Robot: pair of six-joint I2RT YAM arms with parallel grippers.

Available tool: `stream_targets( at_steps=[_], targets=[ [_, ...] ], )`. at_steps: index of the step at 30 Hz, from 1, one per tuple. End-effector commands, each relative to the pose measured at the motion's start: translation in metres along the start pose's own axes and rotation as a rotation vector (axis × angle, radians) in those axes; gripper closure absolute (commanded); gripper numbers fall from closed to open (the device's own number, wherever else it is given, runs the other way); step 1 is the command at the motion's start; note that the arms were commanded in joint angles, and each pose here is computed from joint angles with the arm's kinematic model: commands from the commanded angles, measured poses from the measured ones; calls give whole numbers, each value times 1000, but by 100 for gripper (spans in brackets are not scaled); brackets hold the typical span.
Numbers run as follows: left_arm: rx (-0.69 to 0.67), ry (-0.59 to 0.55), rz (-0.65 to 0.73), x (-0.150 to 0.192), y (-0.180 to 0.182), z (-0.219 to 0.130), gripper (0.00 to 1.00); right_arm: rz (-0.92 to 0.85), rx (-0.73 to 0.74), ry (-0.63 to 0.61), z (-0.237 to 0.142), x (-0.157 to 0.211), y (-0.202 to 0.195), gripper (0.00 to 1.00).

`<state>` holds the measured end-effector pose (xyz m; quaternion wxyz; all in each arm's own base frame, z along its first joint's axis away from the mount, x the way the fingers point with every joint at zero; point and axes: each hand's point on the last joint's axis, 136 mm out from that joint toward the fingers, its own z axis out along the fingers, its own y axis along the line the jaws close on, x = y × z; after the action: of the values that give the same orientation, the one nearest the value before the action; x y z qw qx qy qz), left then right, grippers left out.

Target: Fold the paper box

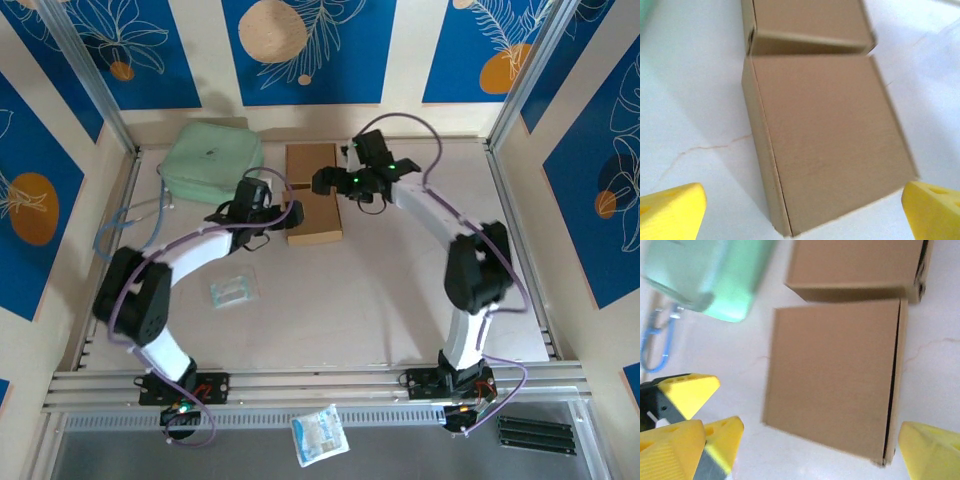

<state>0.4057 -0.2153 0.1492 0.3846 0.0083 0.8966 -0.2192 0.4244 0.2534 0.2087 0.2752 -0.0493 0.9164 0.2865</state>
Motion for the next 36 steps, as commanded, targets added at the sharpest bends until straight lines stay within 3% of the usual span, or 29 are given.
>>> stream_targets(
  at_steps=[1,7,11,16,21,26,28,30,31,33,34,36],
  targets=[
    [-42,-124,108,-22,3,-48,0,-80,47,-107,-57,-1,-8,1],
    [-253,-329,297,-16,50,-122,1,-104,229,-329,-124,28,-76,1],
    [-385,-457,368,-6,82,-142,1,-65,315,-432,-136,57,-130,1],
    [-517,-458,400,12,120,-135,1,-59,365,-489,-124,83,-188,1],
    [-529,-461,501,23,138,-116,1,-92,379,-459,-95,86,-225,1],
    [-468,-469,413,28,163,-100,1,-191,308,-559,-80,64,-225,1],
    [-425,-510,418,21,164,-96,1,-220,220,-554,-63,72,-226,1],
    [-413,-556,389,15,174,-94,1,-266,223,-605,-61,68,-220,1],
    [-396,-548,354,18,182,-87,1,-246,252,-538,-57,74,-225,1],
    [-355,-564,322,18,195,-73,1,-232,310,-576,-57,70,-231,1],
    [-332,-555,320,18,195,-72,1,-220,345,-558,-57,70,-235,1],
    [-411,-460,244,21,213,-69,1,-223,347,-564,-57,70,-235,1]
  ],
)
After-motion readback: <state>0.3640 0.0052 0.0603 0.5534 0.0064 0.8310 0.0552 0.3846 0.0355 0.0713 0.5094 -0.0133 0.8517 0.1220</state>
